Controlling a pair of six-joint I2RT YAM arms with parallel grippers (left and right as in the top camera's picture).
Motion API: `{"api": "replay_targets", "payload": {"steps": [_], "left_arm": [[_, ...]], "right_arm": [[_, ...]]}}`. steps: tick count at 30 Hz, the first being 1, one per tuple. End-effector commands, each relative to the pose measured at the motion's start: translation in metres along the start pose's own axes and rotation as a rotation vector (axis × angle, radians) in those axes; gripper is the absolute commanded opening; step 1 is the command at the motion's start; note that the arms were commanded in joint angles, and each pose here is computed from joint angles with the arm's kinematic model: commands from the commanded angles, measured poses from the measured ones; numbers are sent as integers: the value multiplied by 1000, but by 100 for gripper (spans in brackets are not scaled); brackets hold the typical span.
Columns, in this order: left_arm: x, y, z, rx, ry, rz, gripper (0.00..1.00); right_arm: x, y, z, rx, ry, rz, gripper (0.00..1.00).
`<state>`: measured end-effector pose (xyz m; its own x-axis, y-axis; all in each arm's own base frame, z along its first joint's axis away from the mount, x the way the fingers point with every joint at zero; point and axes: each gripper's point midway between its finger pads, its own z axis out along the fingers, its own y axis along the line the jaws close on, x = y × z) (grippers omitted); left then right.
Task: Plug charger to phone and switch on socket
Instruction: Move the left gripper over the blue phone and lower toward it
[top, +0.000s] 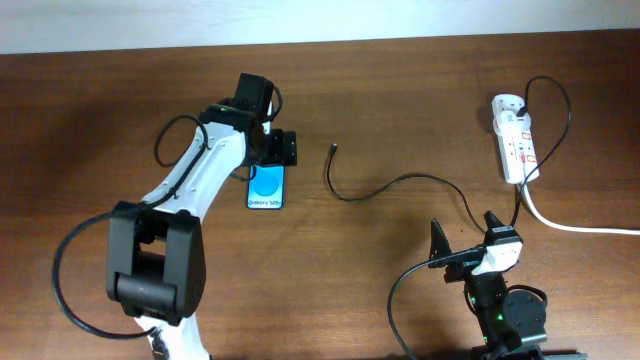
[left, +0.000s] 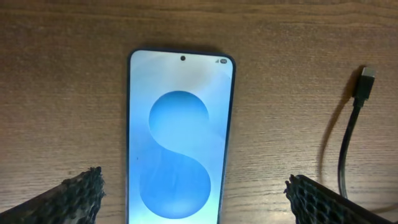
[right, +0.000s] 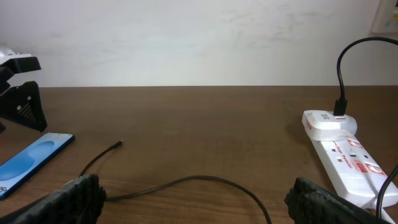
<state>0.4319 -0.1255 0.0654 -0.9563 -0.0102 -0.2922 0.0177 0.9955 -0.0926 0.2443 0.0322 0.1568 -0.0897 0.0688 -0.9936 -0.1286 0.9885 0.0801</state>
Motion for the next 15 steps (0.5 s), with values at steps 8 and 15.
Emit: {"api": "replay_targets", "payload": {"steps": [8, 15], "left_arm": [[2, 3, 30, -23, 35, 65, 99], [16, 8, 55, -39, 98, 65, 99]], "right_arm": [[2, -1, 0, 5, 3, 3, 98], [2, -1, 0, 5, 3, 3, 98]]}}
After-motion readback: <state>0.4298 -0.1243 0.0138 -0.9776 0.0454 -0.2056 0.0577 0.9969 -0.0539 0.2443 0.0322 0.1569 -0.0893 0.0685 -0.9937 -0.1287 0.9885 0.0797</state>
